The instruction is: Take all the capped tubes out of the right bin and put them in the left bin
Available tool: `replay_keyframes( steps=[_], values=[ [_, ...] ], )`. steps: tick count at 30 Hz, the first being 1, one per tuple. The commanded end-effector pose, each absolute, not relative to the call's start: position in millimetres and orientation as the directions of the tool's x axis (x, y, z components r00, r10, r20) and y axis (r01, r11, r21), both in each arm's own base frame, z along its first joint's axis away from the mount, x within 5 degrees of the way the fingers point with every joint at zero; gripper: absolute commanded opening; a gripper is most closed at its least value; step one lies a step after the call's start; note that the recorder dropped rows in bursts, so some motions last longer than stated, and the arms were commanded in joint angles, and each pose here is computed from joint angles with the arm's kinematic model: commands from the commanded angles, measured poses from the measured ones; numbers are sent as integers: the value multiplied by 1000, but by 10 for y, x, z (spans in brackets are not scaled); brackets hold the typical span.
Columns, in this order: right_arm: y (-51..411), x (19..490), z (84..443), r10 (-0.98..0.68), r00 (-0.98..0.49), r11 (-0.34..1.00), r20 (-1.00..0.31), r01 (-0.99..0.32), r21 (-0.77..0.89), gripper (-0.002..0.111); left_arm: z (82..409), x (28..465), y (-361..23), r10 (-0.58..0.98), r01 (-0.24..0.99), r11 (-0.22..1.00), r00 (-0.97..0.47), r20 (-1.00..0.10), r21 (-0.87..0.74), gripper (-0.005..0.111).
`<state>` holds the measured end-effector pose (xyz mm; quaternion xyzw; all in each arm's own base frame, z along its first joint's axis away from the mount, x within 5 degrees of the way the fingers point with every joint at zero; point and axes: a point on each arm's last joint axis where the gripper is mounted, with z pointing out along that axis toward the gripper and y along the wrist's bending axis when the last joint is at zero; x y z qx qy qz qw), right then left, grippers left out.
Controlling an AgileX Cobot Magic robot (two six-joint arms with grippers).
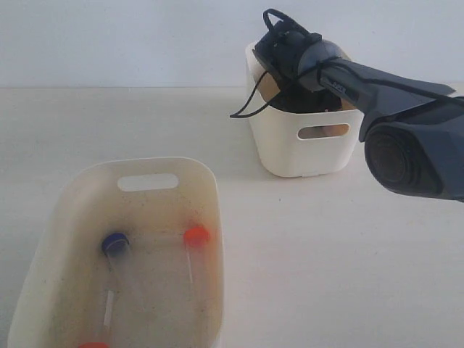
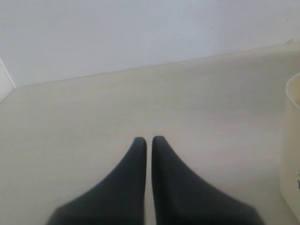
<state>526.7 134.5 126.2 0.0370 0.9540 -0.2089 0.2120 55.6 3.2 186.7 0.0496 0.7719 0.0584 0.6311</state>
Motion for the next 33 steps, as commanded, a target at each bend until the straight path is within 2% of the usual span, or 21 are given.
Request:
replay_keyframes(
  steps=[1,4,12,14,19,26,32,33],
  values=[
    [1287,5281,1205,-29,-916,904,-401,147,-401,51,1895,556,30,138,-1,990,-178,-974,140,4],
    [1287,5280,1160,-32,-919,903,-393,142,-405,44,1895,556,30,138,-1,990,-178,-974,140,4],
    [1291,5275,1037,-32,-928,903,-370,132,-409,42,1895,556,30,138,-1,990,-178,-974,140,4],
    [1291,5275,1023,-35,-930,903,-367,128,-411,33,1895,556,30,138,-1,990,-178,-974,140,4],
    [1294,5272,995,-81,-937,901,-339,77,-427,0,1895,556,30,138,-1,990,-178,-974,140,4],
    [1272,5285,1066,-96,-929,889,-357,82,-451,0,1895,556,30,138,-1,990,-178,-974,140,4],
    [1254,5293,1506,-107,-893,882,-438,119,-457,0,1895,556,30,138,-1,990,-178,-974,140,4],
    [1253,5280,1690,-96,-878,889,-469,137,-438,0,1895,556,30,138,-1,990,-178,-974,140,4]
  ],
)
